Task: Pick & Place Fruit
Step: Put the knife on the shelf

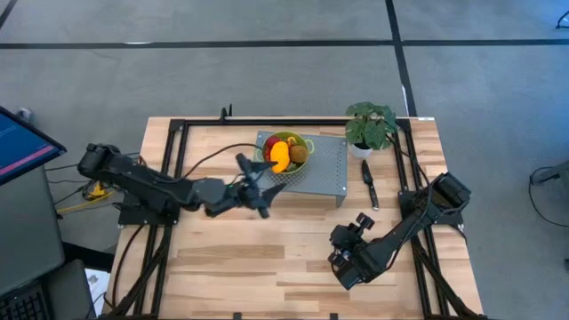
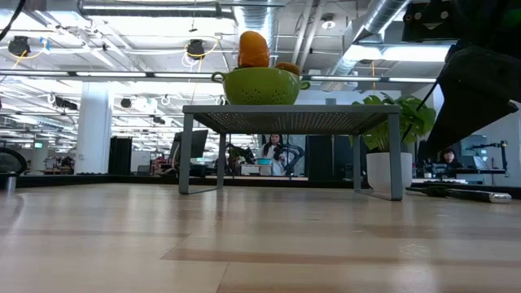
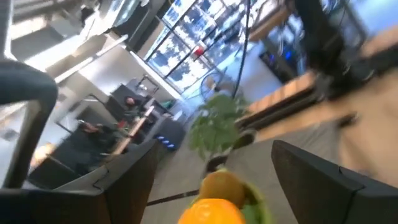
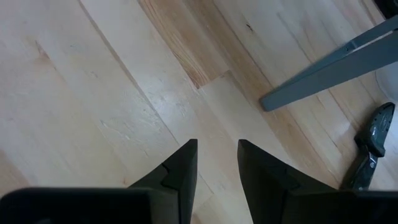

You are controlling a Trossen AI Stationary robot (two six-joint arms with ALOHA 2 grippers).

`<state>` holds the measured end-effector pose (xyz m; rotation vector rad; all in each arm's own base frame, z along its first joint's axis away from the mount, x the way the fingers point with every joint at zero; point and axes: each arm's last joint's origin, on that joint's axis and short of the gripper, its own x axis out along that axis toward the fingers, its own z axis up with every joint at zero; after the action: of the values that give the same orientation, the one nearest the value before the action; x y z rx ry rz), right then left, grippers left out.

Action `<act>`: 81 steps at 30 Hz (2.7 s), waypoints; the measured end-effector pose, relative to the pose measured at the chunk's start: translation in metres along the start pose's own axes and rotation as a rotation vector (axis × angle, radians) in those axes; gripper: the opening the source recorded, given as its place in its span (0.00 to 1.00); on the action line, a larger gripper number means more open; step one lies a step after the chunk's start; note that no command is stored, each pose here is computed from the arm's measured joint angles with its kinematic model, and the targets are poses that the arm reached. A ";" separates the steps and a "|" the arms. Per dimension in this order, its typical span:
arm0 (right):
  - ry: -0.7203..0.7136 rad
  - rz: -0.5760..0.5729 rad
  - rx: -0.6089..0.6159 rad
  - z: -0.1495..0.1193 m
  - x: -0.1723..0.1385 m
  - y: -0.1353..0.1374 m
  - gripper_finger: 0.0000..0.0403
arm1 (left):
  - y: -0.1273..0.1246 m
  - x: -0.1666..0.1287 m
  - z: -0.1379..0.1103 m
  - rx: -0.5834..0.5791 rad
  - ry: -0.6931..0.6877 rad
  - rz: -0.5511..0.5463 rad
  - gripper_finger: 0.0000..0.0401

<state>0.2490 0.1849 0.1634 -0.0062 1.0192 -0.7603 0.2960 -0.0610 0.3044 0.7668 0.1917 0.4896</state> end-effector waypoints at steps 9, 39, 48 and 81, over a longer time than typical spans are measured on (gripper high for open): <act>0.016 -0.153 -0.027 -0.020 -0.016 -0.018 0.22 | 0.024 -0.057 -0.002 -0.396 -0.058 -0.316 0.72; 0.241 0.303 0.230 -0.043 -0.033 -0.131 0.00 | 0.041 -0.132 -0.083 -0.645 -0.214 -0.494 0.68; 0.253 0.268 0.345 -0.053 -0.011 -0.151 0.03 | 0.041 -0.132 -0.083 -0.647 -0.217 -0.493 0.68; 0.337 0.049 0.805 -0.007 0.037 -0.179 0.52 | 0.042 -0.132 -0.082 -0.652 -0.223 -0.490 0.68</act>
<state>0.1528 0.0316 0.1925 0.8597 0.9595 -1.1051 0.1384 -0.0490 0.2741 0.1156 0.0014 -0.0158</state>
